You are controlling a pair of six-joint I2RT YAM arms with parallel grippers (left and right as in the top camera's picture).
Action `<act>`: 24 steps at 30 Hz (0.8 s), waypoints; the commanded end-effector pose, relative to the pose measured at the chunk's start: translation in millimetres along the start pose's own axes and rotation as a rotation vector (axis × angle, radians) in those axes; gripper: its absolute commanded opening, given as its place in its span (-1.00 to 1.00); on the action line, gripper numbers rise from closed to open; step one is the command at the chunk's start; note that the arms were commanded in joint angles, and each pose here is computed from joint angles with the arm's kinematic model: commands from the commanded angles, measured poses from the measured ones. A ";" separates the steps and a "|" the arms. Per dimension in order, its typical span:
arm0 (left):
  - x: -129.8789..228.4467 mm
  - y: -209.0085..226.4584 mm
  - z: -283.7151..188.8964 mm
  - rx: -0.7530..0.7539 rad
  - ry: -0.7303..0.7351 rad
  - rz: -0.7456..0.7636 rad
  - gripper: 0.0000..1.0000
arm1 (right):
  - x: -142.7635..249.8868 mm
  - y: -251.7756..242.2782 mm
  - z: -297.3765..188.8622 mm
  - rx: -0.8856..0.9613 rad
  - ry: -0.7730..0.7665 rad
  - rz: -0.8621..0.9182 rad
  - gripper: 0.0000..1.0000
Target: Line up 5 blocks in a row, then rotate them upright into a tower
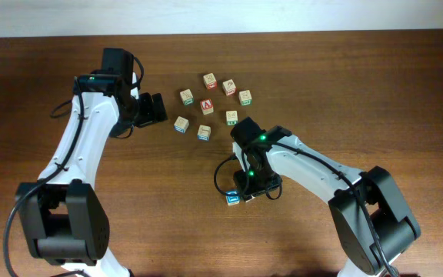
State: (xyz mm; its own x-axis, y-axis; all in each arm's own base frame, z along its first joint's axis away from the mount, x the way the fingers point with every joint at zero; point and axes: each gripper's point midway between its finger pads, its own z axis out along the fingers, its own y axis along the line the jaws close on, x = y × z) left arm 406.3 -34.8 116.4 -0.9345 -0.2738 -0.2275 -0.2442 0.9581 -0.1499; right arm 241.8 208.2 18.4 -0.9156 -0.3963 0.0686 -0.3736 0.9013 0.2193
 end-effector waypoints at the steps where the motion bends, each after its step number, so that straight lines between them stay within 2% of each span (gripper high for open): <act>1: -4.9 -0.9 -2.9 -0.003 -0.014 0.017 0.98 | -14.1 6.1 -13.6 -0.009 -0.023 -0.004 0.00; 5: -4.9 -0.9 -2.9 -0.003 -0.014 0.017 0.98 | -59.5 7.9 -61.3 -0.011 -0.164 0.001 0.10; 8: -4.9 -0.9 -2.9 -0.003 -0.014 0.017 0.98 | -107.9 4.3 -108.2 0.011 -0.357 0.020 0.20; 12: -4.9 -0.9 -2.9 -0.003 -0.014 0.017 0.98 | -159.9 -4.8 -144.7 0.061 -0.557 0.059 0.22; 17: -4.9 -0.9 -2.9 -0.003 -0.014 0.017 0.98 | -207.3 -22.9 -111.0 0.115 -0.560 0.089 0.22; 24: -4.9 -0.9 -2.9 -0.003 -0.014 0.017 0.98 | -231.3 -50.5 -60.1 0.128 -0.483 0.132 0.22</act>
State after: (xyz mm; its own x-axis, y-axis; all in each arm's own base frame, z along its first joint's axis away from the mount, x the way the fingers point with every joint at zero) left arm 406.2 -34.8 116.2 -0.9347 -0.2738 -0.2268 -0.2443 0.9581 -0.1497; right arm 464.3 252.9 53.5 -0.9072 -0.2132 -0.3627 -0.2747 0.9532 0.1266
